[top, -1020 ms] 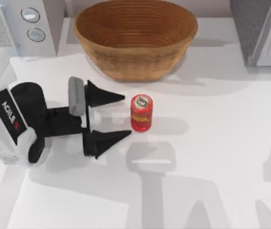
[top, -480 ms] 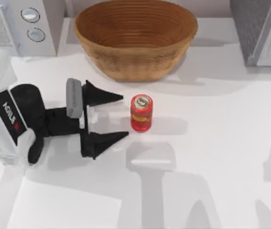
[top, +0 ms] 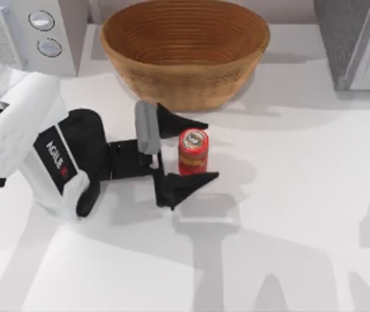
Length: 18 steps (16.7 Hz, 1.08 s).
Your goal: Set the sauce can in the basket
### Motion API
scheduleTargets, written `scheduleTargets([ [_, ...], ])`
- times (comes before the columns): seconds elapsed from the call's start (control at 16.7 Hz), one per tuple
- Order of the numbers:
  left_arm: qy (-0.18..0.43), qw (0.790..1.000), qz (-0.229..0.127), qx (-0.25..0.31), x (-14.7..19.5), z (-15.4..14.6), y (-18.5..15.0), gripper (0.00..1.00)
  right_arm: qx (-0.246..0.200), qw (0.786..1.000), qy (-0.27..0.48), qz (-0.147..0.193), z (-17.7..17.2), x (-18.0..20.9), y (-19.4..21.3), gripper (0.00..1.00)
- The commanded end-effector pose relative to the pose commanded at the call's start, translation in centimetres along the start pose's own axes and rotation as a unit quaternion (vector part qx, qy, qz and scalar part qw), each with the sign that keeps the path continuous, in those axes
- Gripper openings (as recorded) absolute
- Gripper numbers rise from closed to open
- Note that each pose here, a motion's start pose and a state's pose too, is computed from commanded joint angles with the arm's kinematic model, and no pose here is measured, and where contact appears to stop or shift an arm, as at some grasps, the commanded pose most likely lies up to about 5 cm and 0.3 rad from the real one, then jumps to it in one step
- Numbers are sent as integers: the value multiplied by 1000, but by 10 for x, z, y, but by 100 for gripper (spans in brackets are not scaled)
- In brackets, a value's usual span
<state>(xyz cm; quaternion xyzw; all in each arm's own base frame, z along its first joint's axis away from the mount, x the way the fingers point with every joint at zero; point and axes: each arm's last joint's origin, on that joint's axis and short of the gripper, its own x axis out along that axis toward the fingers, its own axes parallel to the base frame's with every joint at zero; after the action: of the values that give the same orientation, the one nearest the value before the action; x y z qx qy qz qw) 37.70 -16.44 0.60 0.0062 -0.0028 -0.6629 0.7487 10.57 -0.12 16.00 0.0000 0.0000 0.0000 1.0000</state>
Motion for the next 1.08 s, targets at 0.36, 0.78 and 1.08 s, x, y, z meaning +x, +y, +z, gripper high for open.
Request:
scheduleTargets([
  [0.36, 0, 1000, 0, 0, 2, 0, 0, 85, 0, 1000, 0, 0, 0, 0, 0, 100],
  [0.78, 0, 1000, 0, 0, 2, 0, 0, 32, 0, 1000, 0, 0, 0, 0, 0, 100],
  [1.08, 0, 1000, 0, 0, 2, 0, 0, 0, 0, 1000, 0, 0, 0, 0, 0, 100],
])
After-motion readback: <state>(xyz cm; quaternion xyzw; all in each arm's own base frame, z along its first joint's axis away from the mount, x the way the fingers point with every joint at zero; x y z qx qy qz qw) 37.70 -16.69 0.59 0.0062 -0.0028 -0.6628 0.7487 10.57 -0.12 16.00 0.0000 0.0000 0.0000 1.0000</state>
